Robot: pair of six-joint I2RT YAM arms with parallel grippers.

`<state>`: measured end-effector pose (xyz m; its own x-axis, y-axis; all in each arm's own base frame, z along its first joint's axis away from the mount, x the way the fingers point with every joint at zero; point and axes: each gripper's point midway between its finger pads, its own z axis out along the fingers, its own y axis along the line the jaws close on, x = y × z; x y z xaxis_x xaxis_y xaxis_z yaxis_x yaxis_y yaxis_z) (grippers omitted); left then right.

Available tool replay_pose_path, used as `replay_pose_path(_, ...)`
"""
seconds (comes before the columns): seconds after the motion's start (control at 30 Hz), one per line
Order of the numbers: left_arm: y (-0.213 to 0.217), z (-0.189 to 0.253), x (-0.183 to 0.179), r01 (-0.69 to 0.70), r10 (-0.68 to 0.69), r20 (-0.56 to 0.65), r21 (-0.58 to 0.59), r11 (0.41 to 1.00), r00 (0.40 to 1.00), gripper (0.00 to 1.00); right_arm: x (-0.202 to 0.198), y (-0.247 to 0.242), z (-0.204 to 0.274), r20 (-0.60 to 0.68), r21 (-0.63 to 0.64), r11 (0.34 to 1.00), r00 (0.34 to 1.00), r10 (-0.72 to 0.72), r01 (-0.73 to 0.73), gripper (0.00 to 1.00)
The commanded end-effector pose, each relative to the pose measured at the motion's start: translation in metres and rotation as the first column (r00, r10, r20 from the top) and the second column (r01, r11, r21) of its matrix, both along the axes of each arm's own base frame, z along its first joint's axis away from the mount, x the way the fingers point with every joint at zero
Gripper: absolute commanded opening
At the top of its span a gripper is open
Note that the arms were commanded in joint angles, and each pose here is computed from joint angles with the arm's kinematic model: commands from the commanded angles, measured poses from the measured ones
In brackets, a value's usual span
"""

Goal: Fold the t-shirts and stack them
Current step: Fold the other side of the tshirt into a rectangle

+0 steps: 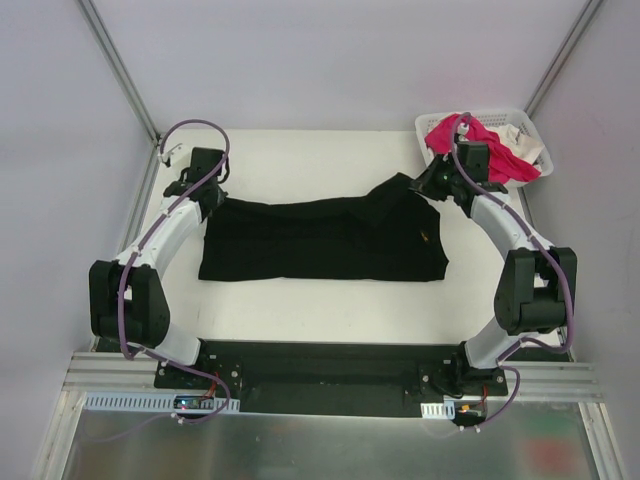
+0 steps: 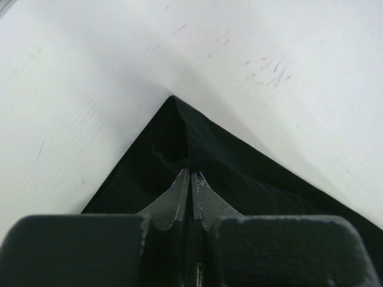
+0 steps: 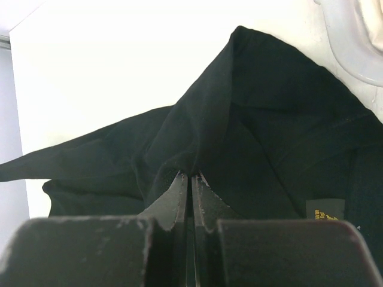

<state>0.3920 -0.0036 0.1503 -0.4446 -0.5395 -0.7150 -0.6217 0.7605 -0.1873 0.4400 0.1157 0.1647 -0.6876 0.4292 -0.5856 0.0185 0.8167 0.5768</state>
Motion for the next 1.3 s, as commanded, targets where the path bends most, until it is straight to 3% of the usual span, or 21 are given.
replay_pose_path(0.0,0.010,0.025,0.012,-0.051,0.050,0.072,0.016,0.999,0.996,0.00,0.009,-0.007,0.049,0.117,-0.012,1.000,0.993,-0.010,0.011,0.01)
replay_pose_path(0.33,0.010,0.020,0.010,-0.056,0.055,0.064,0.007,0.998,0.996,0.00,0.040,-0.007,0.091,0.177,-0.065,0.998,0.984,0.025,-0.014,0.01)
replay_pose_path(0.8,0.023,0.033,0.006,-0.090,0.086,0.093,0.044,0.995,0.992,0.00,0.052,-0.021,0.109,0.213,-0.106,0.994,0.977,0.023,0.000,0.01)
replay_pose_path(1.07,0.044,0.050,0.016,-0.143,0.133,0.128,0.071,0.987,0.983,0.00,0.052,-0.023,0.115,0.221,-0.111,0.994,0.975,0.031,-0.006,0.01)
replay_pose_path(1.27,0.054,0.060,0.043,-0.135,0.122,0.133,0.096,0.986,0.984,0.00,0.048,-0.022,0.109,0.212,-0.111,0.994,0.976,0.041,-0.017,0.01)
